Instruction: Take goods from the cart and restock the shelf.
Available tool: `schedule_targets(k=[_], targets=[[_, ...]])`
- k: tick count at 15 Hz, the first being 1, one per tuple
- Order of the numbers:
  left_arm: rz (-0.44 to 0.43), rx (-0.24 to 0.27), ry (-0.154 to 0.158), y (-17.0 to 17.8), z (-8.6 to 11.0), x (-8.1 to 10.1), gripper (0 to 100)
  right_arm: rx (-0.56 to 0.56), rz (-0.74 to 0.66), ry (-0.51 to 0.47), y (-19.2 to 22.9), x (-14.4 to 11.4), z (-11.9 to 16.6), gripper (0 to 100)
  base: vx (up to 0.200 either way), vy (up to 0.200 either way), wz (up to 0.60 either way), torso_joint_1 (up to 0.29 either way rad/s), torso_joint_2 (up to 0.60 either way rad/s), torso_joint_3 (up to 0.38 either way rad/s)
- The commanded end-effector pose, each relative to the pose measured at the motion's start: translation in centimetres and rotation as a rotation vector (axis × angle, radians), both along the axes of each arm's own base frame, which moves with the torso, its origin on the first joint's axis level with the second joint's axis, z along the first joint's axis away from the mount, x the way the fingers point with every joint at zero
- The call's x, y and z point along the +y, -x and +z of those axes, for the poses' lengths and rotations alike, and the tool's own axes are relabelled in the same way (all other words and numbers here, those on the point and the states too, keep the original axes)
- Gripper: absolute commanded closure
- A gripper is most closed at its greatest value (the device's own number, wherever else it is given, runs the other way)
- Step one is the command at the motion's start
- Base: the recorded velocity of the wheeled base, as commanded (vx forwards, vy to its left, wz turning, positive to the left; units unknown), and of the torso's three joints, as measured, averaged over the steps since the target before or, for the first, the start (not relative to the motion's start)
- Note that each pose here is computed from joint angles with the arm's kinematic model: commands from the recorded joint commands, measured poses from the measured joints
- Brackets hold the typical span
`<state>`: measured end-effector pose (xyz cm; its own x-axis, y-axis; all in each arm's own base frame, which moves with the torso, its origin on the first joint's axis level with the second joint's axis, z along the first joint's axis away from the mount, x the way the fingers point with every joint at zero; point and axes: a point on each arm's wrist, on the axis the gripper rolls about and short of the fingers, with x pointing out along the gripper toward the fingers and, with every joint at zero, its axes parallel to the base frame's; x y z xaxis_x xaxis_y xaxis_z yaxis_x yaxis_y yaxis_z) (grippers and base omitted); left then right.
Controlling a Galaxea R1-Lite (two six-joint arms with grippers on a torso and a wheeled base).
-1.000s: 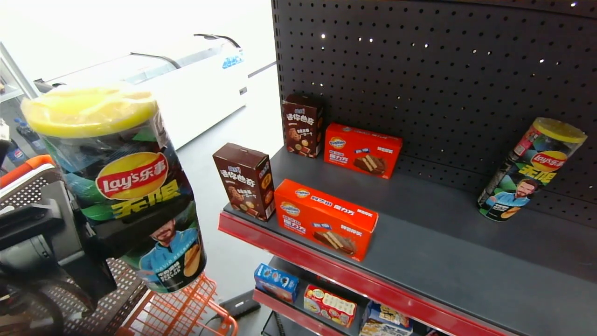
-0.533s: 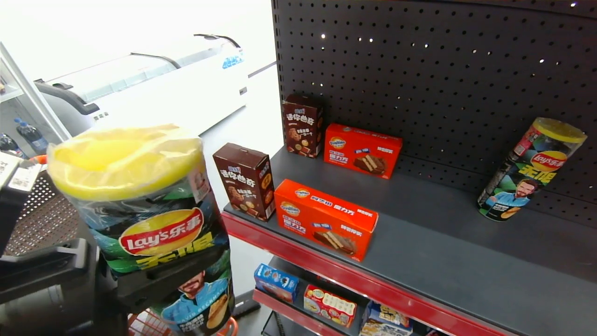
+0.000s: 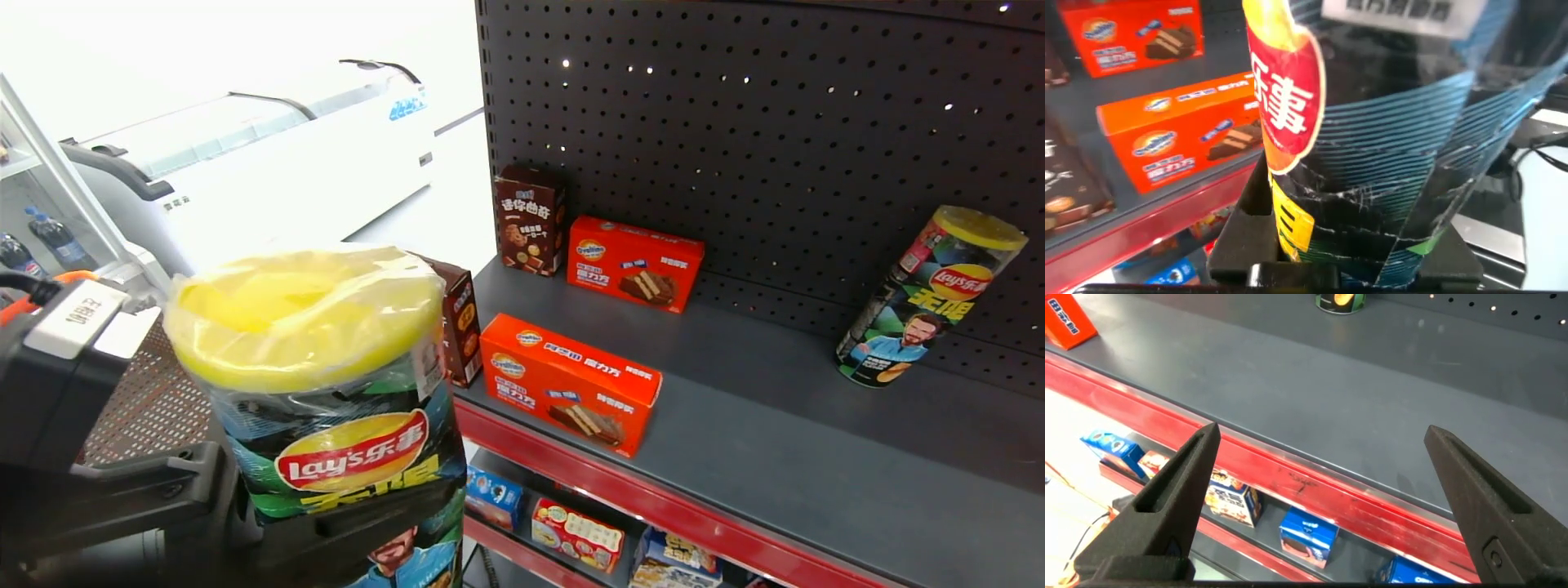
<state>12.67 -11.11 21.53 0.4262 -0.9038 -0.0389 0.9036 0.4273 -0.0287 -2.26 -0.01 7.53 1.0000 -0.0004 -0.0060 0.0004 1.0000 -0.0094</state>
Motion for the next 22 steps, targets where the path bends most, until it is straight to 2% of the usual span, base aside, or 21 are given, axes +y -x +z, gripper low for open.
schedule_targets(k=[1,7,16,22], targets=[[-0.013,0.017,-0.011,-0.4,-0.3,-0.6,100,0.000,0.000,0.000,0.0,0.0,0.0,0,0.000,0.000,0.00,0.000,0.00,0.000],[-0.068,0.019,-0.010,-0.5,-0.1,-1.6,100,0.002,0.002,0.000,0.0,0.0,0.0,0,0.000,0.000,0.00,0.000,0.00,0.000],[-0.070,0.020,-0.011,-0.6,-0.1,-1.7,100,0.002,0.002,0.000,0.0,0.0,0.0,0,0.000,0.000,-0.60,0.004,0.00,0.003],[-0.065,0.021,-0.012,-0.5,-0.2,-1.5,100,0.002,0.002,0.000,0.0,0.0,0.0,0,0.000,0.000,0.00,0.000,0.00,0.000]])
